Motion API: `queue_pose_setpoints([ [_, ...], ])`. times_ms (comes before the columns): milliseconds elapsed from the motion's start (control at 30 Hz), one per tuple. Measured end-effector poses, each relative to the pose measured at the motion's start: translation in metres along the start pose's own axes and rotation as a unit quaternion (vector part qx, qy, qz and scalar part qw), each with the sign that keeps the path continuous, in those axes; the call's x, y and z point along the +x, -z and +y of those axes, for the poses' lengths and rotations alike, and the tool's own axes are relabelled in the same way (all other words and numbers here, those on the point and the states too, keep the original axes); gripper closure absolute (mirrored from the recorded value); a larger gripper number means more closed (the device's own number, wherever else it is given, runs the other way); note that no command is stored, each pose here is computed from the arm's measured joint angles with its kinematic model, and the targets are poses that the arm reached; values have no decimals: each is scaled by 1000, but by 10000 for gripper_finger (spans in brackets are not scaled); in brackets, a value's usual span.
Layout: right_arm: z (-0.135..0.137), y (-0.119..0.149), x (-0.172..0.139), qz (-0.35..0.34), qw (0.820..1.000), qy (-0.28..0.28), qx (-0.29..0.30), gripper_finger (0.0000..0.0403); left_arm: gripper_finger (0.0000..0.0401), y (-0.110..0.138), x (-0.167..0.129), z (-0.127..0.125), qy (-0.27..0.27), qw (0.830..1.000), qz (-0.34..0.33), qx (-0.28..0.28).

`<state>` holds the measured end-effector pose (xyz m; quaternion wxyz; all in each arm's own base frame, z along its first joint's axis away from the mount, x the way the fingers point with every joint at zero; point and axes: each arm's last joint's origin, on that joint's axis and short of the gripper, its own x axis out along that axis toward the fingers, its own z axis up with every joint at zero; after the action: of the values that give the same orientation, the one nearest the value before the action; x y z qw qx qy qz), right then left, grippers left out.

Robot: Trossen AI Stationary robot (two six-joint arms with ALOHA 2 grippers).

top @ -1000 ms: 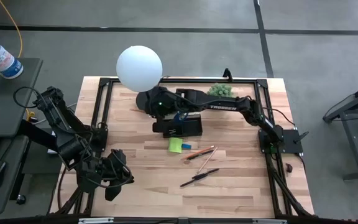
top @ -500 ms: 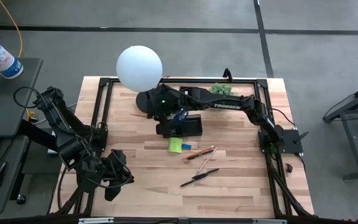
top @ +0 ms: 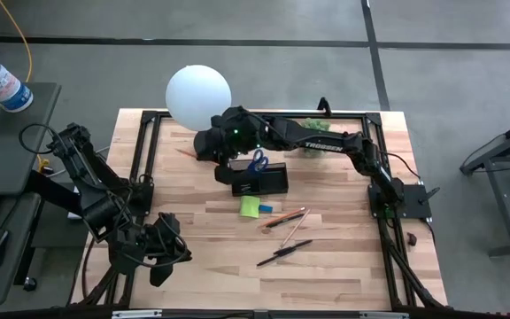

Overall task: Pick and place office supplies into organizer
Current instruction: Put the left orange pencil into the top left side of the desk organizer

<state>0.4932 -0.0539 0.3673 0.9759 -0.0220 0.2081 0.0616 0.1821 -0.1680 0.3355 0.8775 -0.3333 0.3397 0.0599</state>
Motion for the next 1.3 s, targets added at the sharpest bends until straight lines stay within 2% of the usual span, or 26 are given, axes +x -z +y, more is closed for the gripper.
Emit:
queue_pose_setpoints([
  [300,-16,2,-14,15,999,-49,5,403,345,0,0,-1,2,1000,-3,-3],
  [367,-16,7,-15,40,998,-43,-3,403,345,0,0,0,0,1000,-6,2],
  [500,-16,28,-8,95,994,-46,-10,403,345,-1,0,0,-4,1000,-13,7],
  [600,-16,59,-6,118,992,-48,12,403,345,-1,0,1,-7,1000,-16,8],
  [733,-6,90,-32,58,998,-12,33,403,345,-1,0,1,-8,1000,-17,8],
  [867,-1,84,-82,-62,997,-2,47,403,345,-1,0,1,-9,1000,-19,8],
  [967,0,86,-106,-102,992,2,68,403,345,-2,0,1,-14,999,-31,10],
  [1133,-2,92,-125,-170,983,10,76,403,345,-3,0,1,-20,998,-51,8],
  [1300,-10,119,-116,-168,982,12,90,403,345,-5,0,0,-24,996,-82,3],
])
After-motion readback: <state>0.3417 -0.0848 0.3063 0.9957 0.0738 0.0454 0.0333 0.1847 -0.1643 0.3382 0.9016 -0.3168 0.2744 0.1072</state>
